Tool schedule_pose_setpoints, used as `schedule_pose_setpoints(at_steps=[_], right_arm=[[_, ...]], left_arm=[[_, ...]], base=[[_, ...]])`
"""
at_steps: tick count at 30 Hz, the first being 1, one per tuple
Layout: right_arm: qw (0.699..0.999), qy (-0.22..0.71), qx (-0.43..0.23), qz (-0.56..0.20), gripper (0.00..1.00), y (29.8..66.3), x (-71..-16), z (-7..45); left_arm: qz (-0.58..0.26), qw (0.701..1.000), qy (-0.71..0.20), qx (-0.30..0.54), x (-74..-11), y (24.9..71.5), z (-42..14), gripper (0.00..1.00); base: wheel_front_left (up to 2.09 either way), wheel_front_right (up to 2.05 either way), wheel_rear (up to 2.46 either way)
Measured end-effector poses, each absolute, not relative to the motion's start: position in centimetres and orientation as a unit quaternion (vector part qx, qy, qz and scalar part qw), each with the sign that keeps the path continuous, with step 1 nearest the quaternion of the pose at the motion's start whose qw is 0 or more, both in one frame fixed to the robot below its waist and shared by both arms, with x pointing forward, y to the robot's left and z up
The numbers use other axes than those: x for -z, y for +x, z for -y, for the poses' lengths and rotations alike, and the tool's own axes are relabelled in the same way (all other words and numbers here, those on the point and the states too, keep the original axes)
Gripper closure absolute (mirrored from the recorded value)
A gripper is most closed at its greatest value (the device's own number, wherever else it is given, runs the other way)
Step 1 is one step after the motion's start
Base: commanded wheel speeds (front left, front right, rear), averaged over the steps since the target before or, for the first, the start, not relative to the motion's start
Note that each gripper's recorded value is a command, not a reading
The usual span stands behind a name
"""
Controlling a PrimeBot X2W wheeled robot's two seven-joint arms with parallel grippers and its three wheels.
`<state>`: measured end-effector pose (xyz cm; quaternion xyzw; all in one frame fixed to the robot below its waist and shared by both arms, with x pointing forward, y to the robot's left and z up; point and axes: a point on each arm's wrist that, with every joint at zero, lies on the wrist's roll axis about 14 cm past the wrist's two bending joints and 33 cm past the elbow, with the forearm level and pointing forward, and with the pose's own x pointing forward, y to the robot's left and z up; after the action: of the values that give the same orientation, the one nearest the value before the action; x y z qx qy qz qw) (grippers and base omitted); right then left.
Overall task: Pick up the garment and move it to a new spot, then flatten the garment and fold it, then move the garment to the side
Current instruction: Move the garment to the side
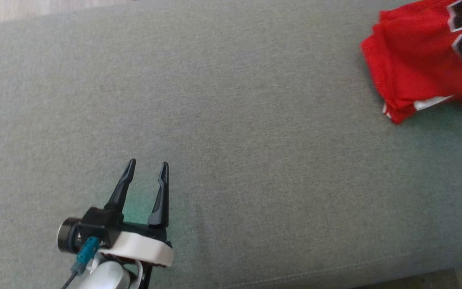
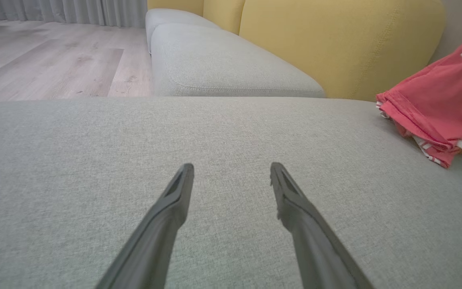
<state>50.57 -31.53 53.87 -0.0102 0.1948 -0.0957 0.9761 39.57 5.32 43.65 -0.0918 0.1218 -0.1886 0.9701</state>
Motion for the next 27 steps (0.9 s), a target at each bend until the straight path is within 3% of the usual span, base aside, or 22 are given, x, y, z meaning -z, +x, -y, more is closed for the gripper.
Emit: schedule_pose_setpoints(at_steps=[12,13,14,27], right_arm=[[0.954,-0.086,0.171,-0.231,1.0,51.5,-53.1,38.5],[0.953,-0.095,0.173,-0.231,0.73,51.6,-53.0,38.7],[0.952,-0.104,0.175,-0.229,0.02,51.6,-52.9,38.9],[0.962,-0.081,0.176,-0.195,0.0,51.3,-51.4,37.8]], left_arm=[[-0.154,0.967,-0.094,0.179,-41.5,39.7,-6.1,0.0],[-0.156,0.967,-0.094,0.18,-41.4,39.7,-6.1,0.0],[-0.158,0.966,-0.092,0.182,-41.2,39.7,-6.0,0.0],[-0.153,0.963,-0.085,0.206,-41.5,40.3,-4.6,0.0]], base=[[0.0,0.0,0.0],[0.0,0.0,0.0],[0.0,0.0,0.0],[0.0,0.0,0.0]])
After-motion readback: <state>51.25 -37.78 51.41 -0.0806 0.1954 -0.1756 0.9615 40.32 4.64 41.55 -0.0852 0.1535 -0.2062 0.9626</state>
